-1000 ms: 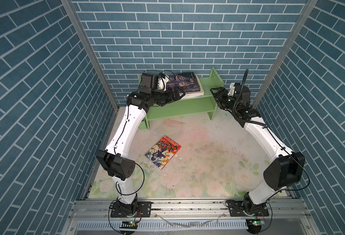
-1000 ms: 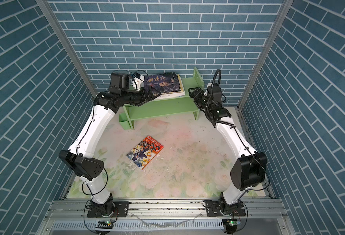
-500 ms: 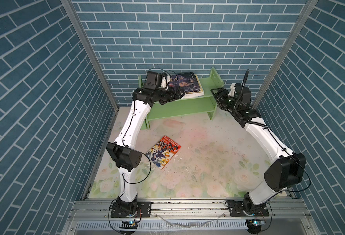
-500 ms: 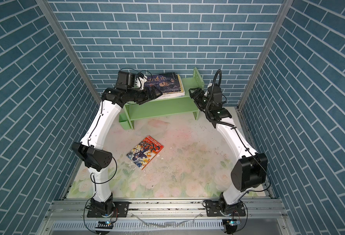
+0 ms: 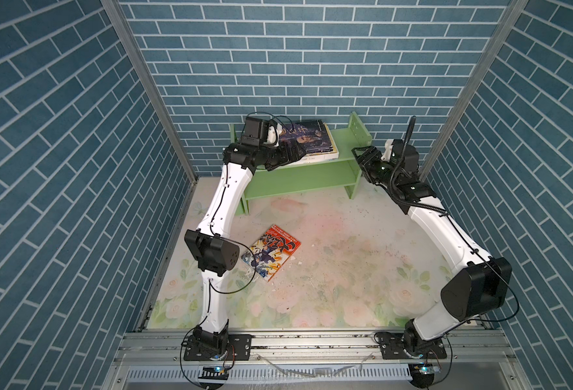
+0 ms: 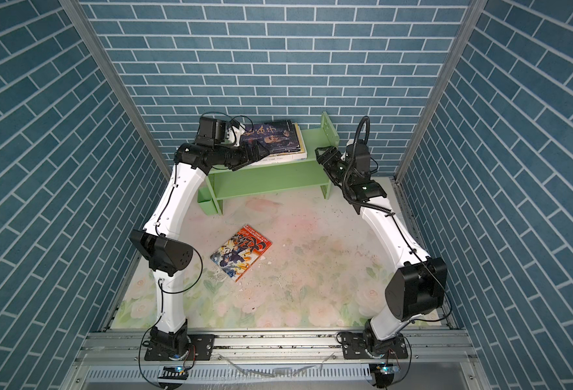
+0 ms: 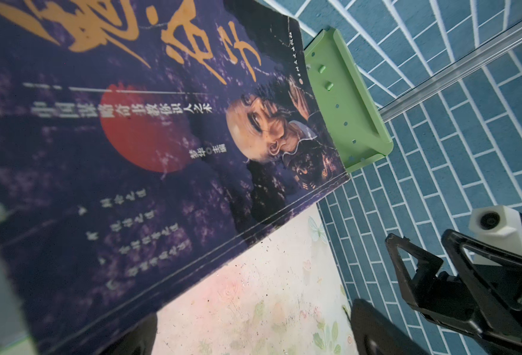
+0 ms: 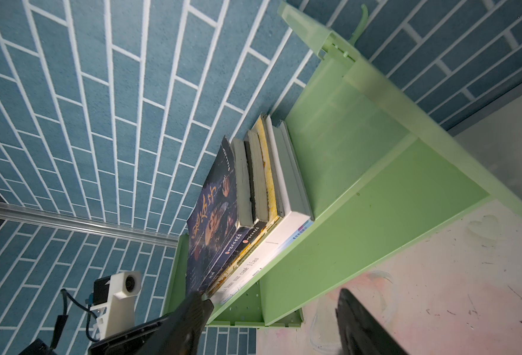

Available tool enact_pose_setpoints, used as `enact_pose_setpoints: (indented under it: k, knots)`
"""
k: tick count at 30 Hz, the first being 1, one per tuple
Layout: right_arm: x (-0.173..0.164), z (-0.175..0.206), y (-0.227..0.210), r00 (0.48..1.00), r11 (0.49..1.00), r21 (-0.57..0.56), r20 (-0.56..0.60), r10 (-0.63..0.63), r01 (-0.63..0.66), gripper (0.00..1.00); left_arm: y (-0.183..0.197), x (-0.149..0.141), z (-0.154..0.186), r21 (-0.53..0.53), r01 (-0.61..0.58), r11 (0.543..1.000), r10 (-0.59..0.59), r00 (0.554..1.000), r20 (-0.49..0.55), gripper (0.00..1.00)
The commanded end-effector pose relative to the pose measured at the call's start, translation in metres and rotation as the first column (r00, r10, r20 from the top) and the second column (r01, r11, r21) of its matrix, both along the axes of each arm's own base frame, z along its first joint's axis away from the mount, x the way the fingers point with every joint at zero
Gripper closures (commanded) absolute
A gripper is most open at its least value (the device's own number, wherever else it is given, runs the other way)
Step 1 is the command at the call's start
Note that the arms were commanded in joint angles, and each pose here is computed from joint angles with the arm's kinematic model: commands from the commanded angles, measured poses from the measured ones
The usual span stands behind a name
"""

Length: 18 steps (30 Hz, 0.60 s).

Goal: Stacking books/files
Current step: Place the book at the bookshelf.

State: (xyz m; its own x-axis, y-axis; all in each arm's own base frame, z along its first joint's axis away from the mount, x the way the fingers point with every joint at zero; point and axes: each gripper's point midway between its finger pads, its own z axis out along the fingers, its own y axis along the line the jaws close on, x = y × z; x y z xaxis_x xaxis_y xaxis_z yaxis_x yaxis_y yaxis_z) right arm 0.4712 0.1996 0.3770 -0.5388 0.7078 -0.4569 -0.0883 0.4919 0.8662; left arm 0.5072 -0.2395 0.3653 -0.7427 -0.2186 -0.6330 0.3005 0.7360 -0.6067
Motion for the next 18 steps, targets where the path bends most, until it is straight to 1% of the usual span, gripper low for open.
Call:
enact_pose_setpoints:
  k: [1, 6, 10, 13, 15, 18]
  knots:
    - [-0.008, 0.012, -0.006, 0.999, 1.0, -0.016, 0.036, -0.012, 0.013, 0.3, 0.003, 0.009, 0.021, -0.03, 0.005, 1.0, -0.002, 0.996, 0.084, 0.0]
    - [-0.01, 0.012, -0.008, 0.999, 1.0, -0.018, 0.035, -0.016, 0.016, 0.3, 0.0, 0.012, 0.031, -0.061, 0.018, 0.998, -0.011, 0.993, 0.119, 0.0]
    - [-0.011, 0.012, -0.008, 0.999, 1.0, -0.02, 0.033, -0.015, 0.016, 0.3, -0.005, 0.017, 0.029, -0.089, 0.027, 0.996, -0.017, 0.993, 0.113, 0.0]
    - [-0.013, 0.013, -0.009, 0.999, 1.0, -0.025, 0.037, -0.015, 0.016, 0.3, -0.008, 0.014, 0.032, -0.106, 0.042, 0.993, -0.03, 0.993, 0.11, 0.0]
    - [-0.014, 0.012, -0.01, 0.999, 0.999, -0.031, 0.035, -0.017, 0.018, 0.3, -0.006, 0.009, 0.039, -0.104, 0.046, 0.994, -0.033, 0.992, 0.122, 0.0]
    - [-0.015, 0.012, -0.011, 0.999, 0.999, -0.037, 0.036, -0.022, 0.023, 0.3, 0.004, -0.001, 0.053, -0.065, 0.021, 0.998, -0.011, 0.987, 0.162, 0.0]
